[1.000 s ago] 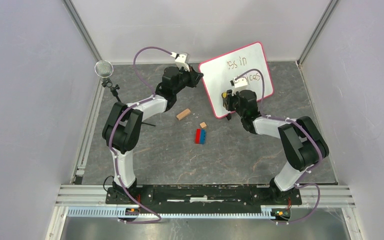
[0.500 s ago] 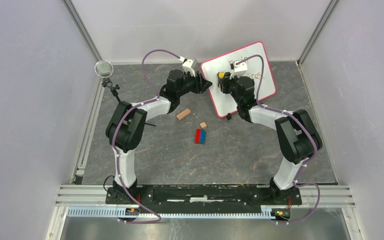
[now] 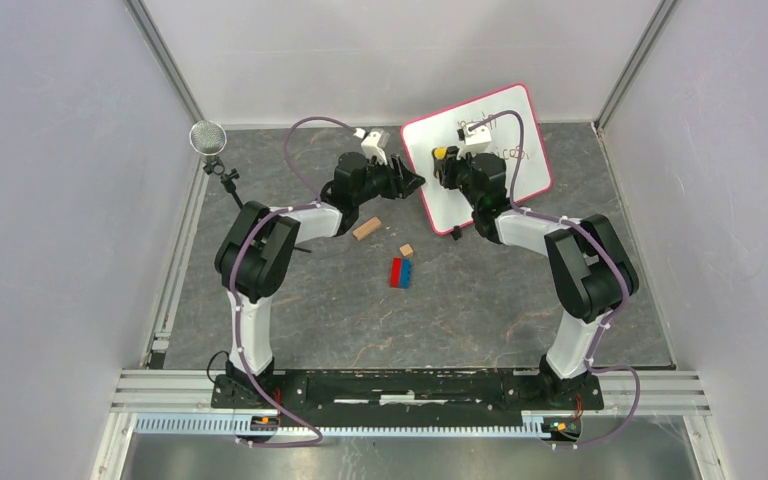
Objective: Erase the whiteboard
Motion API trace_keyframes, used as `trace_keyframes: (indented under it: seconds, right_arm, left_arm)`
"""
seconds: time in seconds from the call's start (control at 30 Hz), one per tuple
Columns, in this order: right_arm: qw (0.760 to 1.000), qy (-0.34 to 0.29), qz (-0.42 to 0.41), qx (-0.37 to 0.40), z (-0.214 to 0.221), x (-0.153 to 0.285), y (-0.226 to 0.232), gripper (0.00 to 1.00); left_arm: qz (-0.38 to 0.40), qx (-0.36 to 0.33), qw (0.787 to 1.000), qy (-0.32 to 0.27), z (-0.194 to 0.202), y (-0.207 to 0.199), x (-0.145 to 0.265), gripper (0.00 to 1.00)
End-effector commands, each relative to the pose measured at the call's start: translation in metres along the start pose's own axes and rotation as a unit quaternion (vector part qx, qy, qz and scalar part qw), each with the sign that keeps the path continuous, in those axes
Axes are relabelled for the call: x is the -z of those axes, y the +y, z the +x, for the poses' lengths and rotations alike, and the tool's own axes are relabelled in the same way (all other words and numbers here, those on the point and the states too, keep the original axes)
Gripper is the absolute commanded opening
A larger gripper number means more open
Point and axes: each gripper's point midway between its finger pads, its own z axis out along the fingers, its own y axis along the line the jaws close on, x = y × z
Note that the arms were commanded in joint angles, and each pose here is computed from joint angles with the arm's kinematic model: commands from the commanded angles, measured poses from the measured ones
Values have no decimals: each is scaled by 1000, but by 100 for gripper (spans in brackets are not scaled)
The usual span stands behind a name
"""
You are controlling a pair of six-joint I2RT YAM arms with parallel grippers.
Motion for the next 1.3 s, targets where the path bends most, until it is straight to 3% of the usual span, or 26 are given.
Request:
trace_keyframes:
  seconds: [0.0,0.4,0.73,1.03,1.27]
  right_arm:
    - [1000,-24,-14,2,-18,0,5,0]
    - [999,-26,-26,0,-20,-2,10,0]
    - [999,-35,-13,0,-32,2,-5,0]
    - [999,-18,40,-21,-15,6,-61,0]
    - [992,16,88,-91,22,15,-120,0]
  left_arm:
    - [37,31,998,-38,-22,-15,-5,59]
    - [54,69,996,-36,-14,-13,-18,42]
    - [-48,47,998,-7,-7,20,-11,8]
    - [-79,51,996,11,0,32,-13,2]
    - [-103,50,993,7,0,41,-10,2]
